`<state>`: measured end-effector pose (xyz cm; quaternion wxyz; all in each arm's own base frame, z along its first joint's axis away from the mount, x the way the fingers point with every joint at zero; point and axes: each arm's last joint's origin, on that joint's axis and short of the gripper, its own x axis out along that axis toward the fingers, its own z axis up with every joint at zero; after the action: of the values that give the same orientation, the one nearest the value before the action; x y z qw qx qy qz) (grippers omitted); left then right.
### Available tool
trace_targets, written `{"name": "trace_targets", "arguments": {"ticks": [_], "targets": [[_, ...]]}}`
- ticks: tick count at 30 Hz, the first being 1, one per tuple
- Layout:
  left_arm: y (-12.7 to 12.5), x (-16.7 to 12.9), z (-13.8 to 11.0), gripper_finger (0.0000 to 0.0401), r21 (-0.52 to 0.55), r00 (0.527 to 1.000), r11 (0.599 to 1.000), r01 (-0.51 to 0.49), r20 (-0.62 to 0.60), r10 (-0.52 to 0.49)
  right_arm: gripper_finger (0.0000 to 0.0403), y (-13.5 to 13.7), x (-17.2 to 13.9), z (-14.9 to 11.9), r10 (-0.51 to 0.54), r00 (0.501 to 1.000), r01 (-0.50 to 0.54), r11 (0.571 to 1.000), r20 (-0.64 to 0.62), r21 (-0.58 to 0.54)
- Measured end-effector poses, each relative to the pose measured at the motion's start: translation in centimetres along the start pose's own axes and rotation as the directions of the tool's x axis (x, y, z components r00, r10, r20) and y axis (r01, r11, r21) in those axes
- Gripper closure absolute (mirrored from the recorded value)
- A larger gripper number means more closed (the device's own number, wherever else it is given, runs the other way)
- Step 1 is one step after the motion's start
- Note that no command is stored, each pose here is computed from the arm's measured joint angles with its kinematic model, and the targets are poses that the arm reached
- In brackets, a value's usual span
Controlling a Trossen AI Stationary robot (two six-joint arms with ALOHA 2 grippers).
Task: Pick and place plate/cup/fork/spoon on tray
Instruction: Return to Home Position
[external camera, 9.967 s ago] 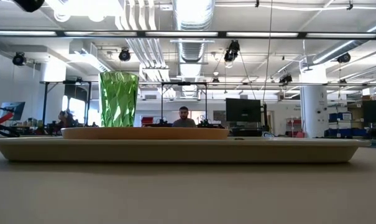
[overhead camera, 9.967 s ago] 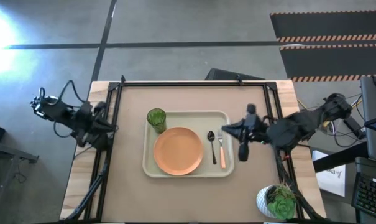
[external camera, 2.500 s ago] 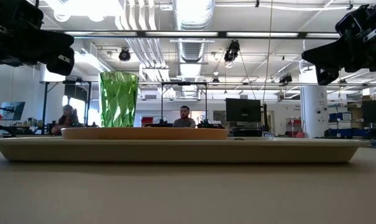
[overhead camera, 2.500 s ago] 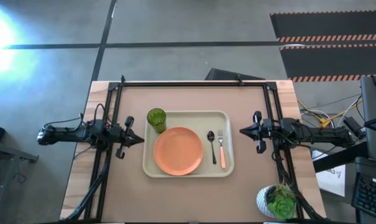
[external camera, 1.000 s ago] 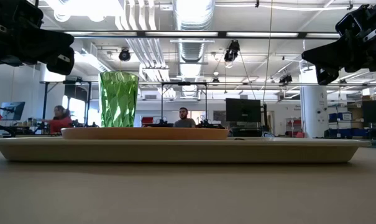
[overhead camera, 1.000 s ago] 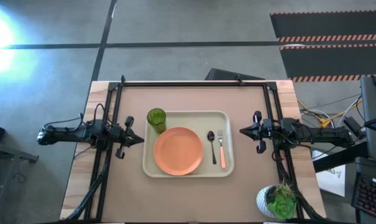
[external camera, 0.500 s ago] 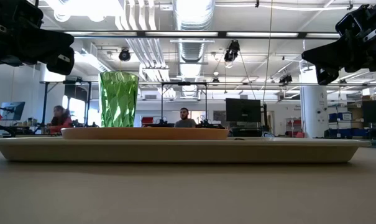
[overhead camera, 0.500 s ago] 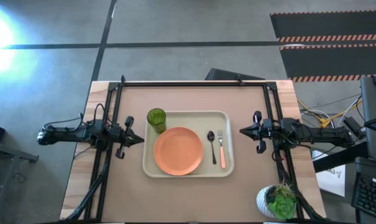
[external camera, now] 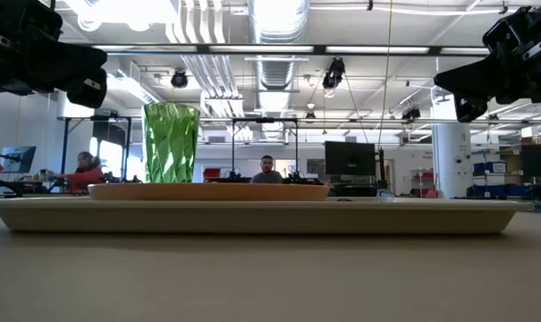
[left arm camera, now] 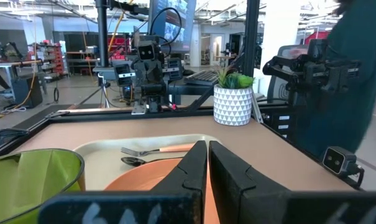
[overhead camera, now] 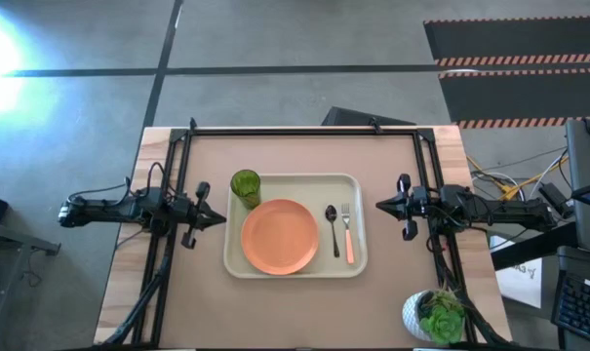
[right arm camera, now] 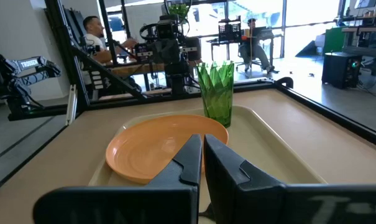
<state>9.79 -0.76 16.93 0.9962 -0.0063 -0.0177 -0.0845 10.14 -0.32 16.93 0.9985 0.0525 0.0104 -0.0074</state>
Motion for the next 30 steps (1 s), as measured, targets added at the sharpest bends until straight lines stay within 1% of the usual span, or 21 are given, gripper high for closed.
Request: {"name": "trace_targets", "arguments": {"ticks": [30], "targets": [[-0.02,0.00,0.00,0.0401,0.000,1.000,1.000,0.007,0.000,-0.007,0.0394,0.00,0.00,0.00,0.000,1.000,0.000,1.000,0.000,0.000]]}}
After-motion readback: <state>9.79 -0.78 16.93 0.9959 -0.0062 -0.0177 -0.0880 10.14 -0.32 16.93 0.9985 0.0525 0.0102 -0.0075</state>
